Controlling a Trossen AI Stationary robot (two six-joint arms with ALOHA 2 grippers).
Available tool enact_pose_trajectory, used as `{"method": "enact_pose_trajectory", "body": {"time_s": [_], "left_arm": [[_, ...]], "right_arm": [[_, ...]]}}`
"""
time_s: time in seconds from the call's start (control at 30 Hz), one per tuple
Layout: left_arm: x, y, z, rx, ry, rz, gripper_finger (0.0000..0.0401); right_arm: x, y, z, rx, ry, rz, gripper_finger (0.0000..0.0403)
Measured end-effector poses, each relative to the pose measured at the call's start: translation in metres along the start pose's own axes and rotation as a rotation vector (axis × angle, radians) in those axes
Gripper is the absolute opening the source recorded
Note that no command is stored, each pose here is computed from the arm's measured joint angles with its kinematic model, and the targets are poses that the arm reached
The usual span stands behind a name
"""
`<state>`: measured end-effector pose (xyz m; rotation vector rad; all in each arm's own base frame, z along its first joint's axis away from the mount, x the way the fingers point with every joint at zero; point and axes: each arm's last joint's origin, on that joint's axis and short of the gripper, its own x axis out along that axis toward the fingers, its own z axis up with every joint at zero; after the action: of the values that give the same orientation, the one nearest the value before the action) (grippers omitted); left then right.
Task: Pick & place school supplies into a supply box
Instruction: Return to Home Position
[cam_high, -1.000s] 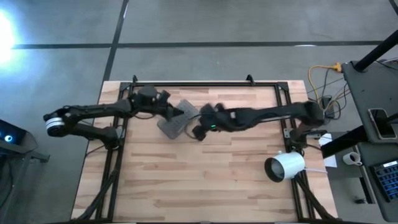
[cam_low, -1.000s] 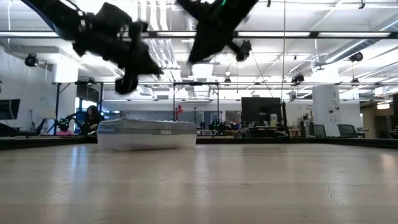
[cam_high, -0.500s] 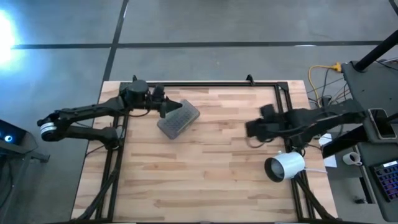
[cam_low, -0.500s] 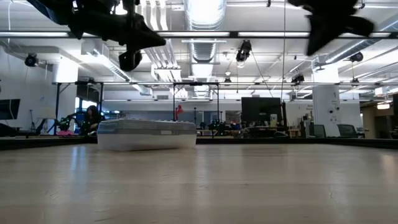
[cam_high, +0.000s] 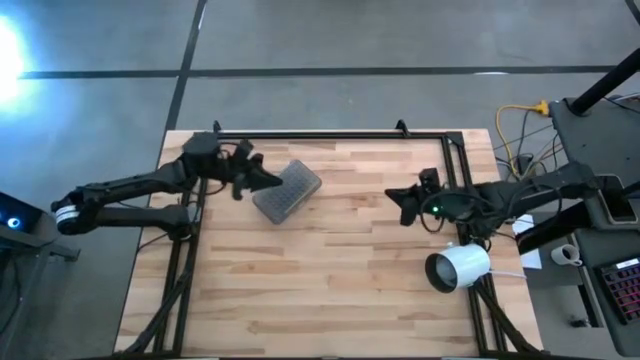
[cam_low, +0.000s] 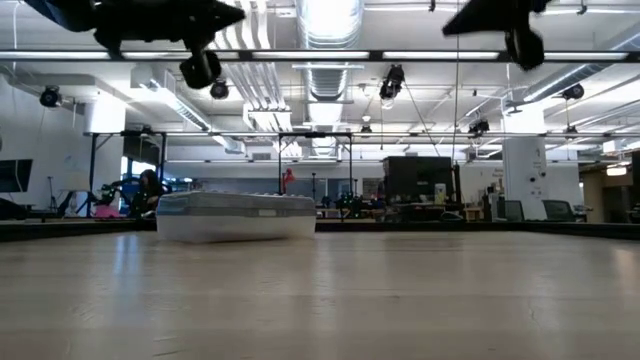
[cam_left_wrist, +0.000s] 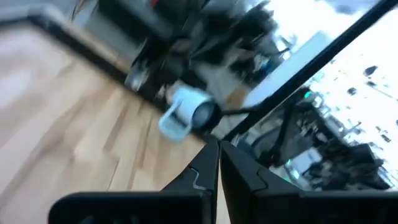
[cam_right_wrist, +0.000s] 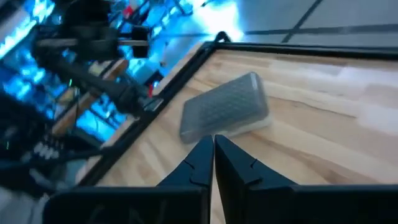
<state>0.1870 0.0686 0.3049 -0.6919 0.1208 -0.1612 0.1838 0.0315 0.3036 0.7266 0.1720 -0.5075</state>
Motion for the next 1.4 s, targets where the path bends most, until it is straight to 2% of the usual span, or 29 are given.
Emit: {"method": "enact_pose_trajectory", "body": {"time_s": [0.1, 0.17, 0.27, 0.4, 0.5, 0.57, 0.77, 0.87, 1.07, 1.4], "left_arm": [[-0.011, -0.008, -0.002, 0.075, -0.093, -0.065, 0.0001], [-0.018, -0.011, -0.006, 0.118, -0.144, -0.103, 0.0001], [-0.030, -0.011, -0.015, 0.140, -0.197, -0.092, 0.0001], [-0.045, -0.007, -0.035, 0.182, -0.243, -0.066, 0.0001], [-0.056, -0.006, -0.049, 0.227, -0.283, -0.094, 0.0001], [-0.062, -0.003, -0.061, 0.241, -0.301, -0.108, 0.0001], [-0.073, 0.016, -0.099, 0.283, -0.363, -0.157, 0.0001], [-0.074, 0.028, -0.116, 0.237, -0.343, -0.149, 0.0001], [-0.074, 0.032, -0.120, 0.247, -0.265, -0.063, 0.0001], [-0.068, 0.048, -0.133, 0.153, -0.166, 0.016, 0.0001]], "right_arm": [[0.011, -0.033, -0.017, 0.086, -0.023, 0.015, 0.0009], [0.014, -0.050, -0.026, 0.118, -0.046, 0.110, 0.0009], [0.008, -0.063, -0.028, 0.069, -0.161, 0.356, 0.0009], [-0.009, -0.084, -0.026, -0.035, -0.437, 0.486, 0.0009], [-0.019, -0.102, -0.029, -0.064, -0.570, 0.487, 0.0009], [-0.023, -0.112, -0.033, -0.079, -0.610, 0.481, 0.0009], [-0.030, -0.125, -0.042, -0.129, -0.581, 0.454, 0.0009], [-0.033, -0.128, -0.043, -0.151, -0.585, 0.436, 0.0009], [-0.033, -0.135, -0.048, -0.180, -0.548, 0.353, 0.0009], [-0.024, -0.136, -0.054, -0.224, -0.471, 0.308, 0.0009]]}}
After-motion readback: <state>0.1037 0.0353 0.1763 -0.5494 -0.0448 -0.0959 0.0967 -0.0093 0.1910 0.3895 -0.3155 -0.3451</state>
